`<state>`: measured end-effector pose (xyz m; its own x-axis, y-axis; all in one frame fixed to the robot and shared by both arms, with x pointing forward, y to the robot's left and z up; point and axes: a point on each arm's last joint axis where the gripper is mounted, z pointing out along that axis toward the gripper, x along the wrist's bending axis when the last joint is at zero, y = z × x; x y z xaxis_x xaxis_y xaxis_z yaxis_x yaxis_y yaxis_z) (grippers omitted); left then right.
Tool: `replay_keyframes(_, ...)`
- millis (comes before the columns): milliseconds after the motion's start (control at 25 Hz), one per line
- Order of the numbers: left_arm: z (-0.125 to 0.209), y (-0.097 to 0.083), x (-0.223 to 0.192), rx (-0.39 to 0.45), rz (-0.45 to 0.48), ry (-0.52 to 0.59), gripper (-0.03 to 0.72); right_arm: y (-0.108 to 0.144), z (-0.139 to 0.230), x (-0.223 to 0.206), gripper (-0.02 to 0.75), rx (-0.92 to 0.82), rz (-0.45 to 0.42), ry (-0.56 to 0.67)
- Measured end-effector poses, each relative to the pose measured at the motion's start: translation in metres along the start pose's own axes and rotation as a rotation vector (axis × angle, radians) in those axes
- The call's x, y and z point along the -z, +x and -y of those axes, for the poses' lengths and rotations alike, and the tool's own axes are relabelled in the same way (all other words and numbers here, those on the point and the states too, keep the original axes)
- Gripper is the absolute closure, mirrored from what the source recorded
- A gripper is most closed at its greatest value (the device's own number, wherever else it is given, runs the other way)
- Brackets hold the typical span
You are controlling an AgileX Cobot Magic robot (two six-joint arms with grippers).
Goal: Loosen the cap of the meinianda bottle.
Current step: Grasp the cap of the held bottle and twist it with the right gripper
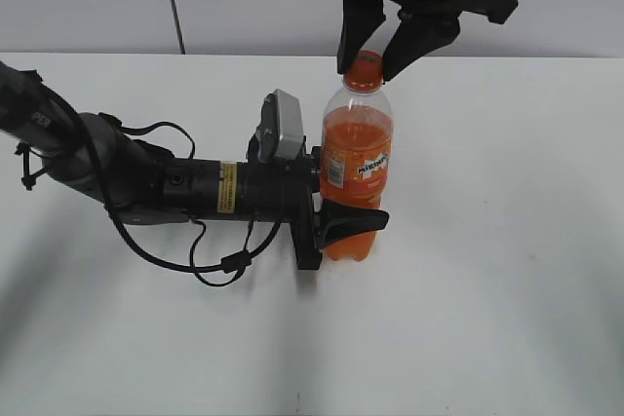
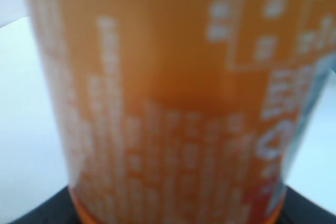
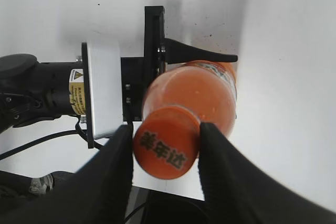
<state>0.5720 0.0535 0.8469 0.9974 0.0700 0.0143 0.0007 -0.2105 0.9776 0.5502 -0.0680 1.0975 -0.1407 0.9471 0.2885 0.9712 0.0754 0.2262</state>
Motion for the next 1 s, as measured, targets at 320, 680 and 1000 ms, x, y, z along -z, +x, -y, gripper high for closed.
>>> replay_keyframes(320, 0.0, 0.0003, 0.0, 0.001, -0.003, 0.0, 0.293, -0.0007, -0.0004, 0.0, 0.425, 0.005, 0.008, -0.004)
replay_keyframes(680, 0.0001, 0.0003, 0.0, 0.002, -0.003, 0.001, 0.293, -0.0012, -0.0006, 0.0, 0.367, 0.007, 0.014, -0.007)
replay_keyframes(1000, 0.0, 0.0007, 0.0, 0.004, -0.007, -0.001, 0.293, -0.0013, -0.0007, 0.0, 0.363, 0.007, 0.015, -0.007)
